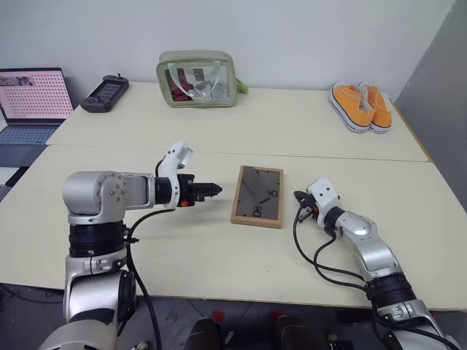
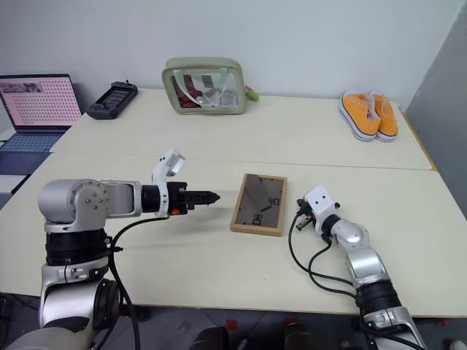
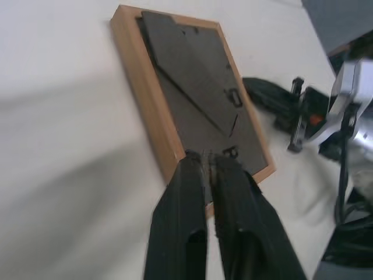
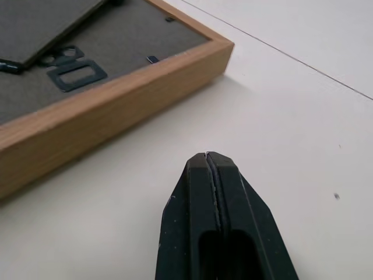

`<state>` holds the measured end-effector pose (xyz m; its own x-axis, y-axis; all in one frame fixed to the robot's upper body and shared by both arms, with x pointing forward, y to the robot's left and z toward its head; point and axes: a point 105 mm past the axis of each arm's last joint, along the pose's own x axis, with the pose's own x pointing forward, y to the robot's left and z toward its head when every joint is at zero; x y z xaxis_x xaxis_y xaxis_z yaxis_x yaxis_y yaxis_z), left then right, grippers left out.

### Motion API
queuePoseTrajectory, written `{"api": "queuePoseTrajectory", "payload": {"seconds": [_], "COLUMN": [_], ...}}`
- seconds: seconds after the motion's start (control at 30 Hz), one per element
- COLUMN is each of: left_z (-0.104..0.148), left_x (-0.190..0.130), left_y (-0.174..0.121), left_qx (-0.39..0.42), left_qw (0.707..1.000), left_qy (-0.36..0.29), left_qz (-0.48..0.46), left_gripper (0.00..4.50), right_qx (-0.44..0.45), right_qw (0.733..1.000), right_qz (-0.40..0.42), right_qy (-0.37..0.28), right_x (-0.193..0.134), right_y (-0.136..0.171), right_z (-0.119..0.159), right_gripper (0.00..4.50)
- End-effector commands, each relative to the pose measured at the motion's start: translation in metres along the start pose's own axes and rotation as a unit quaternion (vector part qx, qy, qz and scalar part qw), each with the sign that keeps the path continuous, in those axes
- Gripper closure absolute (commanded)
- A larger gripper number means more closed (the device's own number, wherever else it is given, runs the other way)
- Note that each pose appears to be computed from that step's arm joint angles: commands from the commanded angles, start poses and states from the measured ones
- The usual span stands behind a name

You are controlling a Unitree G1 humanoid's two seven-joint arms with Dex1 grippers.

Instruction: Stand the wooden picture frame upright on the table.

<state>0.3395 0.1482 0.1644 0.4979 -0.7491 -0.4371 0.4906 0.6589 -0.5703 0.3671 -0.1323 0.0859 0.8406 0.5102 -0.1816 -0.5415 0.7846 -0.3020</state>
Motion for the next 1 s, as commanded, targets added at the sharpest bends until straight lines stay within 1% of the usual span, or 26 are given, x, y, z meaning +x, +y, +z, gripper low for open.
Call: {"api": "queuePoseTrajectory", "payload": {"seconds": [0.03,0.17,0.3,0.37,0.4,0.43,0.73,0.83,1.0], "left_z": [0.000,-0.005,-0.004,-0.004,-0.006,-0.010,-0.023,-0.028,-0.032], "left_x": [-0.005,-0.008,-0.009,-0.008,-0.005,-0.001,0.034,0.040,0.048], "left_y": [0.004,0.010,0.016,0.017,0.017,0.018,0.019,0.014,0.017], "left_qx": [-0.031,-0.040,-0.049,-0.050,-0.051,-0.052,-0.061,-0.060,-0.059], "left_qw": [0.999,0.999,0.999,0.998,0.998,0.998,0.994,0.991,0.990], "left_qy": [0.005,0.021,0.022,0.024,0.032,0.044,0.082,0.099,0.107], "left_qz": [-0.015,-0.008,0.004,0.005,0.003,0.000,-0.042,-0.065,-0.068], "left_gripper": [3.39,2.49,1.74,1.21,1.09,0.75,0.75,0.75,0.75], "right_qx": [-0.008,-0.010,-0.014,-0.017,-0.021,-0.024,-0.036,-0.037,-0.036], "right_qw": [1.000,1.000,1.000,1.000,1.000,1.000,0.999,0.999,0.999], "right_qz": [-0.003,-0.005,-0.008,-0.008,-0.008,-0.008,-0.005,-0.006,-0.005], "right_qy": [-0.018,-0.010,-0.008,-0.008,-0.008,-0.009,-0.011,-0.012,-0.008], "right_x": [-0.008,-0.013,-0.016,-0.016,-0.016,-0.015,-0.013,-0.012,-0.009], "right_y": [-0.003,-0.004,-0.006,-0.006,-0.006,-0.005,0.001,0.003,0.007], "right_z": [0.011,0.008,0.008,0.008,0.009,0.009,0.011,0.012,0.008], "right_gripper": [4.50,4.50,4.50,4.50,4.50,4.50,4.50,4.50,4.50]}}
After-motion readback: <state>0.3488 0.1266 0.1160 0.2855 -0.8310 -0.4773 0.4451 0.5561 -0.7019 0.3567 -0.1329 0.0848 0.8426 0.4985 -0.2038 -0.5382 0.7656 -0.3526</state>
